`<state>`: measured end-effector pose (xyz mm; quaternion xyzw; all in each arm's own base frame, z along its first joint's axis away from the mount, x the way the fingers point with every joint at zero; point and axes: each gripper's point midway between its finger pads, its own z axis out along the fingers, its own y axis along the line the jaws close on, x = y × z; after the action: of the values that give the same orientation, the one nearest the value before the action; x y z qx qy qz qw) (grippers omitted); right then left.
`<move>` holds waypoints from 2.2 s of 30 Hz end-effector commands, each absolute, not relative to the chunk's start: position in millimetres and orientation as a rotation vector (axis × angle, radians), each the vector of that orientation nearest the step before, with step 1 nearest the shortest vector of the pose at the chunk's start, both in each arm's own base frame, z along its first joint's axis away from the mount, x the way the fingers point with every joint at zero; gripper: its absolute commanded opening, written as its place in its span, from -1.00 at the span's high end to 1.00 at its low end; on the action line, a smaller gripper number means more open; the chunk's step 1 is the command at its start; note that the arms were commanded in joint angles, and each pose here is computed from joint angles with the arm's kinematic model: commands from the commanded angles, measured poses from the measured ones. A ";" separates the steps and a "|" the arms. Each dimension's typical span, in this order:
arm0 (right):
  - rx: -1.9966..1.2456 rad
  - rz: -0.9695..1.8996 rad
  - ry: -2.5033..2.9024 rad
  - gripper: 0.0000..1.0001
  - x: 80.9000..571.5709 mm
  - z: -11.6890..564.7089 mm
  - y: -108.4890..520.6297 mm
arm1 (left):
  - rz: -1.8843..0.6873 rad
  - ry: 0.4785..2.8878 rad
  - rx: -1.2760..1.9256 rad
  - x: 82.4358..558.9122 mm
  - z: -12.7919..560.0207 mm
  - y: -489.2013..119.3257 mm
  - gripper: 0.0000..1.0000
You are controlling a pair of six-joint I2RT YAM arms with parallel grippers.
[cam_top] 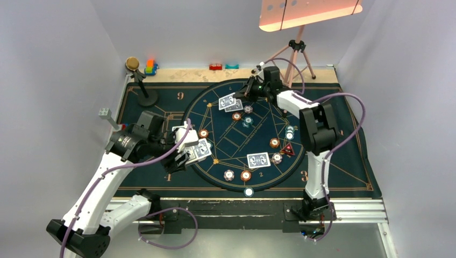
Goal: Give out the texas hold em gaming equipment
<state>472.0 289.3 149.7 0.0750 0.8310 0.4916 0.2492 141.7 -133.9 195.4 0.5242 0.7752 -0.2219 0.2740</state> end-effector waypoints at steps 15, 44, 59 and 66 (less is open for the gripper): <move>0.206 0.885 2.257 -0.47 498.7 162.1 255.4 | -0.627 2.012 1.407 138.5 210.6 -139.8 1.00; -0.586 1.593 2.181 -0.92 181.1 248.2 394.6 | -0.634 2.011 1.396 150.4 214.1 -146.1 1.00; -0.529 1.660 2.239 -0.31 181.3 228.1 405.7 | -0.633 2.006 1.397 148.6 214.2 -145.4 1.00; -0.486 1.630 2.242 0.01 184.9 227.3 393.9 | -0.637 2.003 1.397 148.1 215.0 -145.7 1.00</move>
<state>183.2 403.5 215.4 -0.1718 0.7936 0.5658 0.1433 143.4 -137.1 194.4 0.5235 0.7760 -0.2300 0.2664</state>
